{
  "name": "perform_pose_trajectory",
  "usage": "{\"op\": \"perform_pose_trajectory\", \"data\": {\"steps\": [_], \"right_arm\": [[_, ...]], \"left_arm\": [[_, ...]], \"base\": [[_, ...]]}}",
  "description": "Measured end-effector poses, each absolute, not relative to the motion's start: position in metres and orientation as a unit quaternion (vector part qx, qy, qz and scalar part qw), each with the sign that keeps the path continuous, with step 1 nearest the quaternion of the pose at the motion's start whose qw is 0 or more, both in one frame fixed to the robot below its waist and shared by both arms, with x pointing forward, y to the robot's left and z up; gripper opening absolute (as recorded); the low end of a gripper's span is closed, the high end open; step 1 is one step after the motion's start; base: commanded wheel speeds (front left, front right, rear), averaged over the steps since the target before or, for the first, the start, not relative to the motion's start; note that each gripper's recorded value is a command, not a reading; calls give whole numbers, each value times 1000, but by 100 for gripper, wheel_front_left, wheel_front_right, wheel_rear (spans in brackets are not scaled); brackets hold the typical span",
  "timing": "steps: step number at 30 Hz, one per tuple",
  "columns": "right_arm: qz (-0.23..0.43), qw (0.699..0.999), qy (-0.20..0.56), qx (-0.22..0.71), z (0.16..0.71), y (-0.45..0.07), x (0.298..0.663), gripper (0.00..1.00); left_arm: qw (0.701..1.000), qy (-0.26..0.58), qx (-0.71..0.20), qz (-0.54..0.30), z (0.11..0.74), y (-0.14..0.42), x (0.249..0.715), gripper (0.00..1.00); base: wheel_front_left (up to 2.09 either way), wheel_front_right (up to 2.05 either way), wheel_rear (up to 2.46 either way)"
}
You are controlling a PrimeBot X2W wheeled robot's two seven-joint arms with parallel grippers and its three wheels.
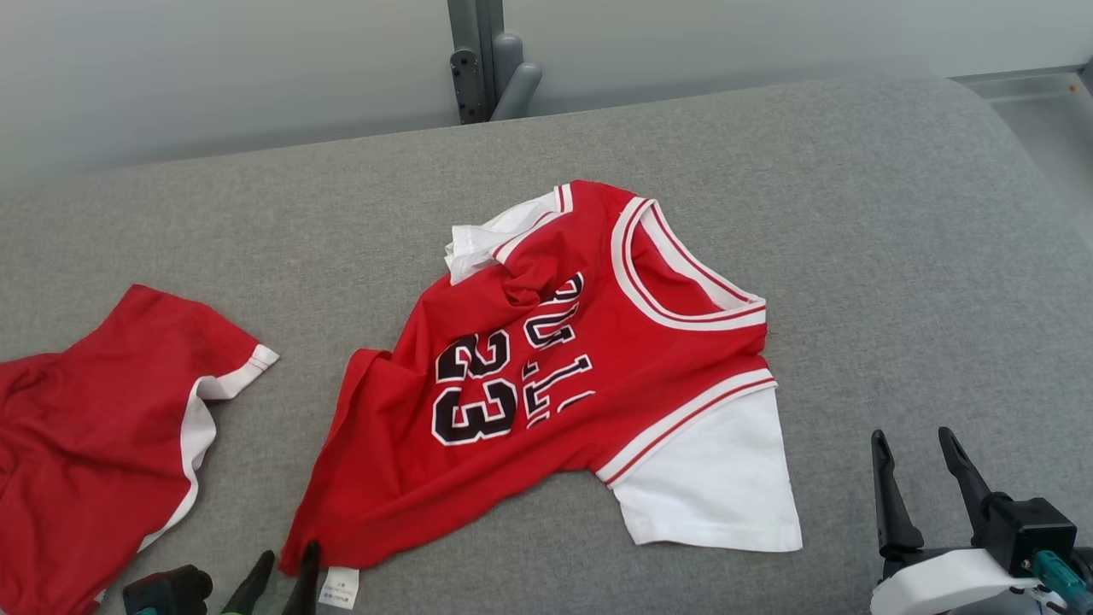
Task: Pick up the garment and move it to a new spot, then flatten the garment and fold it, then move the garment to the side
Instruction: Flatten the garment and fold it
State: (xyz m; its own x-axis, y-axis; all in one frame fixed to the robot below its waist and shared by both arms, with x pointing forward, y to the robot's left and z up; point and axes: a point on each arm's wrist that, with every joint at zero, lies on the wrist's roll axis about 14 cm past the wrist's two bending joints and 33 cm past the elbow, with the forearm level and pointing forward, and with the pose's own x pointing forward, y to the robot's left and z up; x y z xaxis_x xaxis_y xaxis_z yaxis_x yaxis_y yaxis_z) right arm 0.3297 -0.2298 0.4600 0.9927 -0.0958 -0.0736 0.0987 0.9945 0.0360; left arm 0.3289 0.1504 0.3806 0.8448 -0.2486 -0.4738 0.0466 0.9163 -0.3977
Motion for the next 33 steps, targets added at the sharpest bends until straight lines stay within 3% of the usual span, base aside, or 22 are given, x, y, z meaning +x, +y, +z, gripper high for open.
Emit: {"op": "perform_pose_trajectory", "data": {"steps": [10, 22, 33], "right_arm": [[-52, 998, 19, 2, 471, -234, 321, 100], [-66, 997, -1, -25, 485, -251, 319, 100], [-40, 999, 1, -33, 484, -238, 322, 100]], "left_arm": [[969, 135, -207, -25, 432, 176, 335, 100], [995, 27, -96, -8, 475, 197, 320, 100], [995, 15, -97, 16, 470, 208, 299, 100]], "base": [[0, 0, 0], [0, 0, 0], [0, 0, 0]]}}
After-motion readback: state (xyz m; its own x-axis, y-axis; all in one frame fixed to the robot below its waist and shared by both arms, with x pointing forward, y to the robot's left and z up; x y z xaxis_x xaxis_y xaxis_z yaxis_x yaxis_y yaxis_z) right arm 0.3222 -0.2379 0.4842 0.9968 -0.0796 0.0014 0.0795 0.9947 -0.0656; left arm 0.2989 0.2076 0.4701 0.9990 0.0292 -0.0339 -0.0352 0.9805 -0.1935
